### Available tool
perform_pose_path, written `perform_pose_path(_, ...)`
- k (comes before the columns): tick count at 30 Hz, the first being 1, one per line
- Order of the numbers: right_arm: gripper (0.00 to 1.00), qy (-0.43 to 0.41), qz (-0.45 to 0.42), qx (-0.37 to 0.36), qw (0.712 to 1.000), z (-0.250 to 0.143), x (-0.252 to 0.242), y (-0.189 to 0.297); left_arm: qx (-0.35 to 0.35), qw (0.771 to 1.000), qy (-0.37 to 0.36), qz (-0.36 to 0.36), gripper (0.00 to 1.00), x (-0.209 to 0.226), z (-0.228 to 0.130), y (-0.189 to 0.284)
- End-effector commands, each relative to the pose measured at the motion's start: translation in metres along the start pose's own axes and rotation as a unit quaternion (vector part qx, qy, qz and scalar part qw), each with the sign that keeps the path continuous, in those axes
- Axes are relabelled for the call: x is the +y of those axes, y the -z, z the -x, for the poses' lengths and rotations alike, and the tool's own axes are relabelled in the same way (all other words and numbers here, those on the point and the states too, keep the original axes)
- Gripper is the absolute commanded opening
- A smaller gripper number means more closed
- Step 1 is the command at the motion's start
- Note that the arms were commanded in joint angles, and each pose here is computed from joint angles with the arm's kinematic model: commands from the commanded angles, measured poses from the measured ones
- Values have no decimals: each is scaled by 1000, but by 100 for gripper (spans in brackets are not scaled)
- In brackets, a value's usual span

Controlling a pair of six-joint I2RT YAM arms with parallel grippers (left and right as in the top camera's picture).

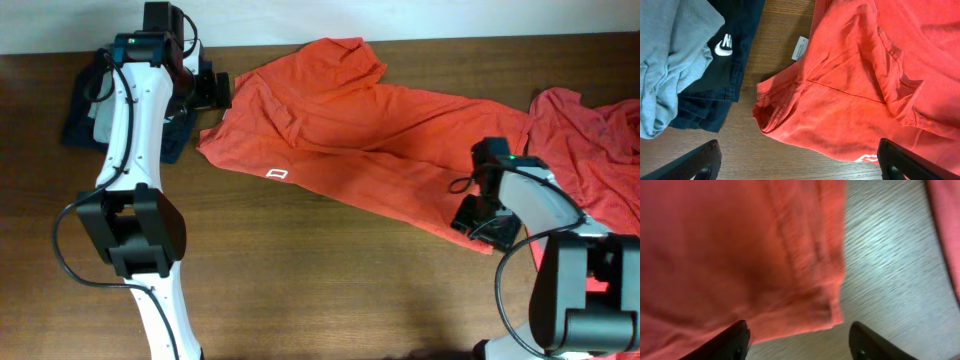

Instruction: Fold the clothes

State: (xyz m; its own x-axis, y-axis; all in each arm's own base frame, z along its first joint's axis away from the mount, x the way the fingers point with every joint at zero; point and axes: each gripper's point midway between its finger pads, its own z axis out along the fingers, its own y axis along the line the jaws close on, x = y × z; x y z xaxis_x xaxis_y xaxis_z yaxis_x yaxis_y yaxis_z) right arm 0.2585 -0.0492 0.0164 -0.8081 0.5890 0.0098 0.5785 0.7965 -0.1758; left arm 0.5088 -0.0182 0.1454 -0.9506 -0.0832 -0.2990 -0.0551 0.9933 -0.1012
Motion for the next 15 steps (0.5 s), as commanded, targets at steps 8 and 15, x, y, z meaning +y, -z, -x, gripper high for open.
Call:
perform_pose_path(8,68,-28,82,18,996,-6,2,-26,6,1000,-9,4,99,2,-2,-6)
perform_pose_path(15,10,-17,72,15,997,-9,-5,-34,6,1000,-9,9,99,3,-2,-6)
